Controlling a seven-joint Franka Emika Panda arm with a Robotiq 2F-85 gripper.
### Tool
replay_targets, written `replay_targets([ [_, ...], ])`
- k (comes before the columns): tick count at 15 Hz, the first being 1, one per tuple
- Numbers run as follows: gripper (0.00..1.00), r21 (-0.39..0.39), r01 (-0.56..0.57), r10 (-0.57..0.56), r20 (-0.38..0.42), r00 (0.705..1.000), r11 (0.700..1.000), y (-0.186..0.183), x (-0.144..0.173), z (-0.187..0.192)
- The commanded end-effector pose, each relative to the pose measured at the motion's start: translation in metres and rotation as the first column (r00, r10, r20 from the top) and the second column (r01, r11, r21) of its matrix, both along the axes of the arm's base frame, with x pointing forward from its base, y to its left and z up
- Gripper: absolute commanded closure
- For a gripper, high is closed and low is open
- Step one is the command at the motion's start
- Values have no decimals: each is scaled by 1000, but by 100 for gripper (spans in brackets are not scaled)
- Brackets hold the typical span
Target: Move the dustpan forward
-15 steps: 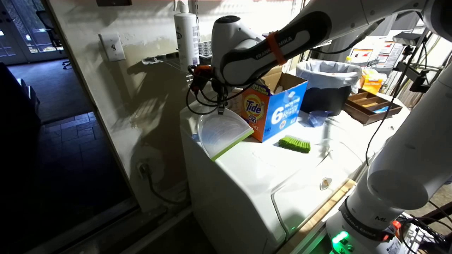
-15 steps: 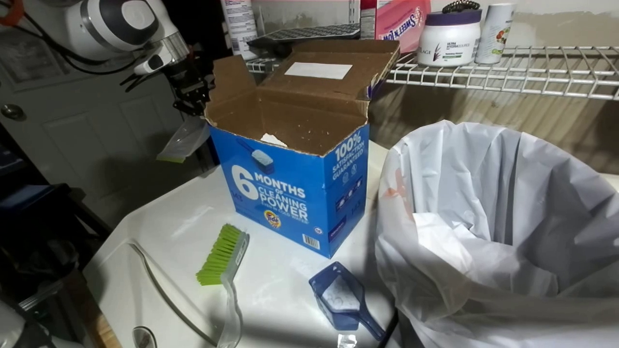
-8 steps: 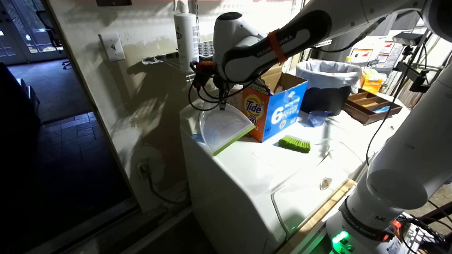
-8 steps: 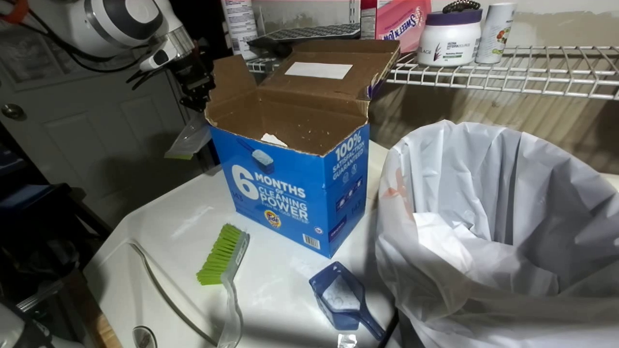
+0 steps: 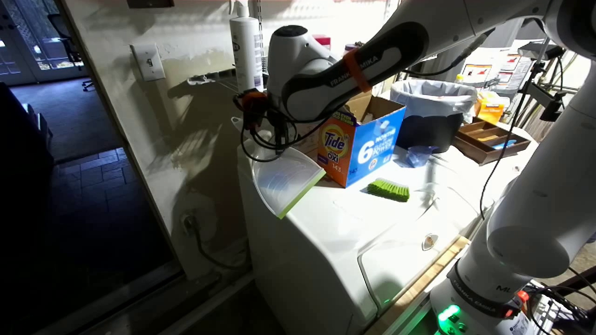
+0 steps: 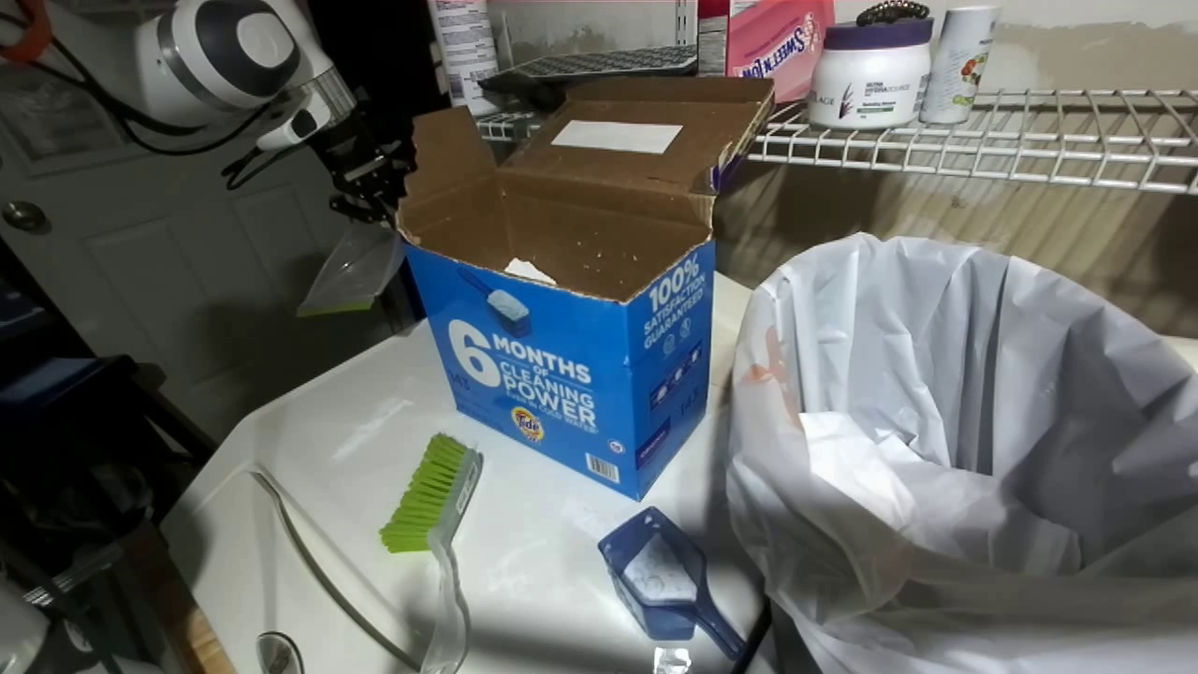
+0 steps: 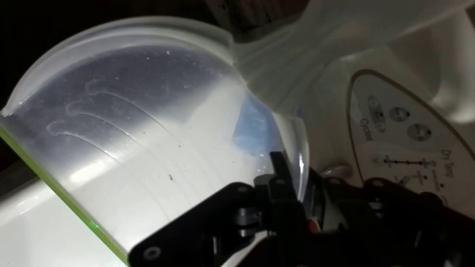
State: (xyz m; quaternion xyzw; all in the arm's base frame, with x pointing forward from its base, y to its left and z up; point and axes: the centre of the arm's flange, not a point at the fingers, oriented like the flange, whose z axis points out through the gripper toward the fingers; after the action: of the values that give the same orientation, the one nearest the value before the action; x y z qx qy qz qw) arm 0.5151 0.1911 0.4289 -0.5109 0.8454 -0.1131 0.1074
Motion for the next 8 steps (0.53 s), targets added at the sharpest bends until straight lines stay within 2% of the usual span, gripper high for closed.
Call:
replay_targets([
  [1, 98, 44, -120, 120, 21, 993, 992, -3, 7, 4],
  [5, 98, 72, -242, 241, 31, 970, 968, -10, 7, 13],
  [8, 98, 110, -347, 345, 37, 938, 931, -17, 9, 11],
])
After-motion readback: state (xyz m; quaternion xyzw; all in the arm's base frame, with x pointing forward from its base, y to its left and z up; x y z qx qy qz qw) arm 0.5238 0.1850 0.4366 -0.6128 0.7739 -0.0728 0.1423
